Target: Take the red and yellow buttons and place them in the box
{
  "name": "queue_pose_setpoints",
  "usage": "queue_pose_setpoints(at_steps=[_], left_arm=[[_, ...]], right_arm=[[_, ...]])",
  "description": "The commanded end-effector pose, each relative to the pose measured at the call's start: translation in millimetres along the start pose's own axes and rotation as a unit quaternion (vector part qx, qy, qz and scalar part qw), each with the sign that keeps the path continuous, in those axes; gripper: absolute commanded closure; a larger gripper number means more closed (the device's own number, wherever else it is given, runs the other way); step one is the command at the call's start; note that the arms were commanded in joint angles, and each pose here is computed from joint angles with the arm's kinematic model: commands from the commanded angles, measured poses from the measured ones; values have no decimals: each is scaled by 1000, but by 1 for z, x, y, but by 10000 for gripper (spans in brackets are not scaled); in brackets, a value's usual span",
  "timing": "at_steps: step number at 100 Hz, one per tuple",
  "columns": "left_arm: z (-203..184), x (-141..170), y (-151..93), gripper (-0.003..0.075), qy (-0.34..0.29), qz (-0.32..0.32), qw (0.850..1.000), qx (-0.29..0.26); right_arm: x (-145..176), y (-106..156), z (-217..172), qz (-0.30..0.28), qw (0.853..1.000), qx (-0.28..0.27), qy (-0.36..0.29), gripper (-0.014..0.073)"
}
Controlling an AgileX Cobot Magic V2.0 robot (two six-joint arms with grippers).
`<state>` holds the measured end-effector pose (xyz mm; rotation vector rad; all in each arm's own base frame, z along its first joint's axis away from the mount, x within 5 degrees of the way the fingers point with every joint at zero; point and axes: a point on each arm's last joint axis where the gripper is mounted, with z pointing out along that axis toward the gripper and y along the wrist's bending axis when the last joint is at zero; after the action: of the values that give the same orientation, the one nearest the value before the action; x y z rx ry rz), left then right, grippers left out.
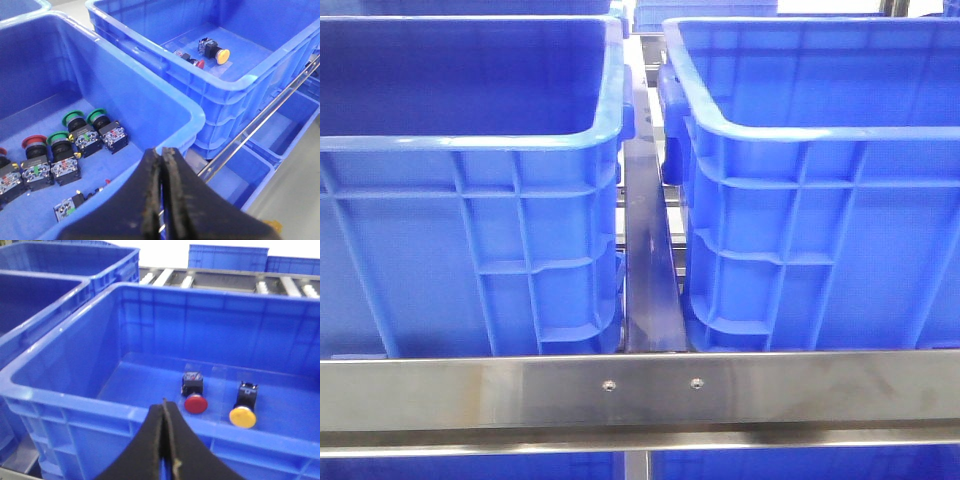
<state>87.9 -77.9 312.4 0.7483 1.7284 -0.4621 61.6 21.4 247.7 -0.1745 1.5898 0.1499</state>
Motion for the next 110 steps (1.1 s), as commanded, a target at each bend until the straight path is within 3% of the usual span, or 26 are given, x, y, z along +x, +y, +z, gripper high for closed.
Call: queue_pose_setpoints(at_steps=[1, 110], left_arm=[[-7, -11, 2, 740, -63, -10, 998, -14], [-8, -6, 1, 740, -50, -8, 999, -11]], right_arm=[[-9, -3, 0, 4, 1000, 16, -16, 657], [-8, -2, 0, 4, 1000, 13, -15, 657]])
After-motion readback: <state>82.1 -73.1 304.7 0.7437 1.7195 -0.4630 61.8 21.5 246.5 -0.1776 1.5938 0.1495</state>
